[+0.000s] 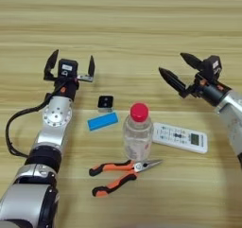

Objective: Move the objects on the table

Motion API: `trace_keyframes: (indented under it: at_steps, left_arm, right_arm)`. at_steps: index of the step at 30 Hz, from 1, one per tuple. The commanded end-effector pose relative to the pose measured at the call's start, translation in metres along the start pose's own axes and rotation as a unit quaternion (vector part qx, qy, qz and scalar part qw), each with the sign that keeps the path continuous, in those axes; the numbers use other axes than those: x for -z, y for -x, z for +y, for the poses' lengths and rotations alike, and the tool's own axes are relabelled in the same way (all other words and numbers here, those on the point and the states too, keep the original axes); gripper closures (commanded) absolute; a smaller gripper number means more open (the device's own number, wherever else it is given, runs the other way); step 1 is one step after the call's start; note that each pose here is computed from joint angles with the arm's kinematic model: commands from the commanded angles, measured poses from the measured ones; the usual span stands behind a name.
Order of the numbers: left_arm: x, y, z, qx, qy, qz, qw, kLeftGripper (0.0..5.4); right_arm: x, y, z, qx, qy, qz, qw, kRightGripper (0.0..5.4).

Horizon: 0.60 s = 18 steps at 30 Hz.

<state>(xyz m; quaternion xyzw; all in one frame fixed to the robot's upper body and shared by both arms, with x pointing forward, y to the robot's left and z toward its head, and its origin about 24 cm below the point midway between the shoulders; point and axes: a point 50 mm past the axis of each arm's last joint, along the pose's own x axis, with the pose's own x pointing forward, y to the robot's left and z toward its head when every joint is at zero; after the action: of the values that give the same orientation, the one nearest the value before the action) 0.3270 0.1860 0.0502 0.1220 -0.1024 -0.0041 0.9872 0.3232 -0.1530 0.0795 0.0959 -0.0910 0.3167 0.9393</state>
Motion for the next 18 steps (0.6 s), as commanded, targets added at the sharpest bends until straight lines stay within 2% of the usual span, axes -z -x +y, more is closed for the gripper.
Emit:
trace_keyframes:
  at_steps: [1, 3, 7, 18]
  left_arm:
    - [-0.003, -0.001, 0.001, 0.003, -0.005, -0.008, 0.9999, 0.00]
    - [-0.003, -0.001, 0.001, 0.004, -0.005, -0.008, 0.9999, 0.00]
    - [-0.003, -0.001, 0.001, 0.006, -0.006, -0.007, 0.9999, 0.00]
    - [-0.002, -0.001, 0.000, 0.008, -0.006, -0.004, 0.9999, 0.00]
  right_arm:
    - [0.005, 0.000, -0.016, 0.061, 0.036, 0.010, 0.997, 0.02]
    - [0.009, 0.001, -0.026, 0.100, 0.068, 0.032, 0.992, 0.02]
    - [0.013, -0.001, -0.033, 0.127, 0.106, 0.050, 0.985, 0.02]
    - [0.014, 0.000, -0.043, 0.173, 0.133, 0.052, 0.975, 0.02]
